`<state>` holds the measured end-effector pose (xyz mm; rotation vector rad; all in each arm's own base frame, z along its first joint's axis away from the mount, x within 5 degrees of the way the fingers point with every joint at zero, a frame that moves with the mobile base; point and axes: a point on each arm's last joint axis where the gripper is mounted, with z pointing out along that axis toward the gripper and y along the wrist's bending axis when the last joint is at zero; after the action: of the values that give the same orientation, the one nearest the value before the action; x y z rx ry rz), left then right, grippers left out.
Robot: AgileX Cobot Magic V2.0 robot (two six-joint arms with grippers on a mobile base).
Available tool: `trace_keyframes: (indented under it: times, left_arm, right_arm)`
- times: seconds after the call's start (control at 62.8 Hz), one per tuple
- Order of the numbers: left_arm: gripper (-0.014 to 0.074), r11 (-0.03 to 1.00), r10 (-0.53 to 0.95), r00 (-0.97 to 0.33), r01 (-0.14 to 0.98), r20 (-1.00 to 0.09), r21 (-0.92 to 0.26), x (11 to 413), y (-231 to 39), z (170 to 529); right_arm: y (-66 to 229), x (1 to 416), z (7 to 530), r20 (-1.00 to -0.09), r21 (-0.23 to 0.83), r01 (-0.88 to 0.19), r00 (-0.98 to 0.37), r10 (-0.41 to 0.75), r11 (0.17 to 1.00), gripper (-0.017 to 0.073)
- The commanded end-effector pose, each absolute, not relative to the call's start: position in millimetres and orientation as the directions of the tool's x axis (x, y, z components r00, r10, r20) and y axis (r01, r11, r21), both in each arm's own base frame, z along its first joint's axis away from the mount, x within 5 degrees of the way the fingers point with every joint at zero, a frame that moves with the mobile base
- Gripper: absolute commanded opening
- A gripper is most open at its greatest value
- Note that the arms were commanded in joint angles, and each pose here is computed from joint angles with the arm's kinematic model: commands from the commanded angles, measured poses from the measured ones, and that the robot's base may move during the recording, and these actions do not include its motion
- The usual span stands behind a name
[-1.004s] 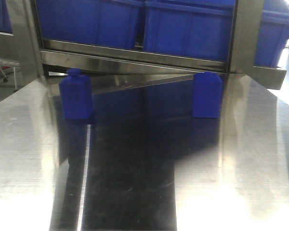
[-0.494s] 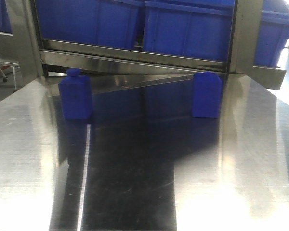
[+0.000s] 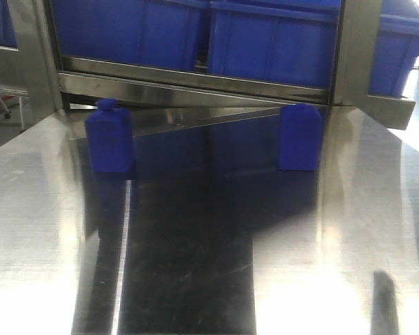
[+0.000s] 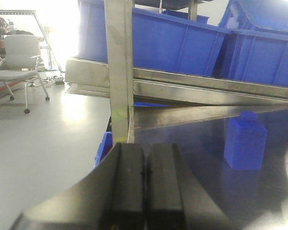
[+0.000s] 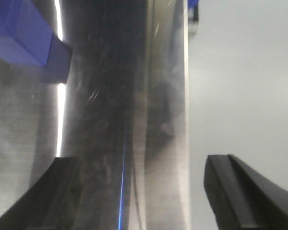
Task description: Pick and sort blue part to right shelf
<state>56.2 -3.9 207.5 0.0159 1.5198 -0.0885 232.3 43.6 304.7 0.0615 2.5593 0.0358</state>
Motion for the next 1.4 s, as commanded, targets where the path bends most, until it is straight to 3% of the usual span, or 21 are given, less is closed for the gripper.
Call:
trace_keyframes:
  times: [0.0,0.207,0.414,0.749,0.988,1.386]
  left_arm:
    - [0.0125,0.996,-0.071,0.135,0.069,-0.988,-0.062,55,-3,210]
    - [0.0125,0.996,-0.071,0.135,0.069,-0.988,-0.062,55,-3,210]
    - [0.0125,0.996,-0.071,0.135,0.069,-0.988,-0.062,55,-3,210]
    - [0.0125,0.996,-0.071,0.135,0.069,-0.988,-0.062,55,-3,210]
    - [0.0125,0.996,-0.071,0.135,0.069,-0.988,-0.062,55,-3,210]
    - [0.0125,0.996,-0.071,0.135,0.069,-0.988,-0.062,55,-3,210]
  right_arm:
    - [54,249,325,-0.531,0.077,0.042,-0.844,0.077,0.996,0.0594]
    - [82,292,329,-0.434,0.093,0.077,-0.894,0.110,0.993,0.0594]
    - [108,332,330,-0.399,0.119,0.132,-0.901,0.169,0.984,0.0594]
    - [148,377,327,-0.352,0.109,0.125,-0.923,0.156,0.986,0.0594]
    - [157,394,328,-0.353,0.126,0.128,-0.921,0.165,0.984,0.0594]
    - [162,403,299,-0.277,0.104,0.137,-0.947,0.161,0.985,0.0594]
